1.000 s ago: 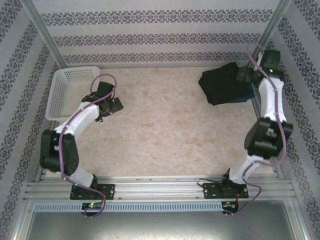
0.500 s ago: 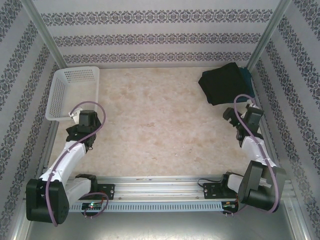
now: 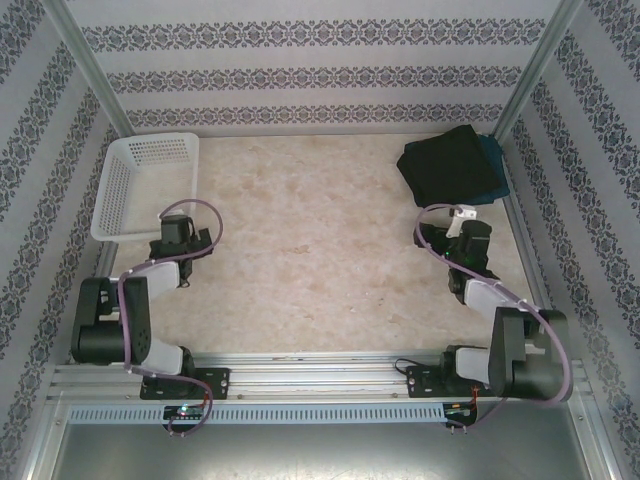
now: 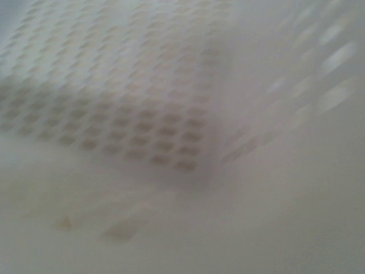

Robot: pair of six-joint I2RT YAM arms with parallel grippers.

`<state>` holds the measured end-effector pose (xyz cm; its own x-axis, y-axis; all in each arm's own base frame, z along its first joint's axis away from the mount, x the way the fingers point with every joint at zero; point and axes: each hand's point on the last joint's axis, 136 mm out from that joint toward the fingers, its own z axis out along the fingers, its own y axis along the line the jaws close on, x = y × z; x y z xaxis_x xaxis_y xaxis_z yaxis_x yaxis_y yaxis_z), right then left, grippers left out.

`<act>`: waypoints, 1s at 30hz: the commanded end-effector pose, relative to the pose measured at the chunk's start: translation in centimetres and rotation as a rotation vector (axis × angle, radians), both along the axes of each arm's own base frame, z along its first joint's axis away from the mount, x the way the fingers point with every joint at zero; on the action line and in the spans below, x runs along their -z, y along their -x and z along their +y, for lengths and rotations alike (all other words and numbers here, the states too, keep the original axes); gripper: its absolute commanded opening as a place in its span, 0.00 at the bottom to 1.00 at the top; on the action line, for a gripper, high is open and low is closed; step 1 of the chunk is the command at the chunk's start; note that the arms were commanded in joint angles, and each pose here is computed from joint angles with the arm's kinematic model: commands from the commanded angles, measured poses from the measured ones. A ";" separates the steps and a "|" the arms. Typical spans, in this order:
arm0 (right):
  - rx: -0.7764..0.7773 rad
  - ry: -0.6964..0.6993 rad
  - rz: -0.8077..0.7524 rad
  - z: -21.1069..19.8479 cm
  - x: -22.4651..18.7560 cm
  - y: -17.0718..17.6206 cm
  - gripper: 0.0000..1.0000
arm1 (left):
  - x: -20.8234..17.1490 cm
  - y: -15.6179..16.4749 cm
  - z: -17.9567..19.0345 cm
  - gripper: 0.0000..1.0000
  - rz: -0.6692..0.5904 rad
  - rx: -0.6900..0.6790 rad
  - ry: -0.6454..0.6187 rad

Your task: Fold and stack the skirts

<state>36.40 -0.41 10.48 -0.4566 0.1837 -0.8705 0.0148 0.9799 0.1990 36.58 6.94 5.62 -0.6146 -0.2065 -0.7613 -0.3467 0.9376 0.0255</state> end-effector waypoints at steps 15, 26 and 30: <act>0.050 0.183 -0.164 0.1 -0.2 -3.5 0.98 | -3.5 -2.9 -3.5 1.00 -0.371 0.156 -0.116; 0.013 0.182 -0.147 0.6 0.0 -3.5 0.98 | -3.4 -2.9 -3.8 1.00 -0.367 0.159 -0.124; 0.015 0.180 -0.151 0.6 -0.1 -3.4 0.98 | -3.4 -2.9 -3.8 1.00 -0.364 0.158 -0.122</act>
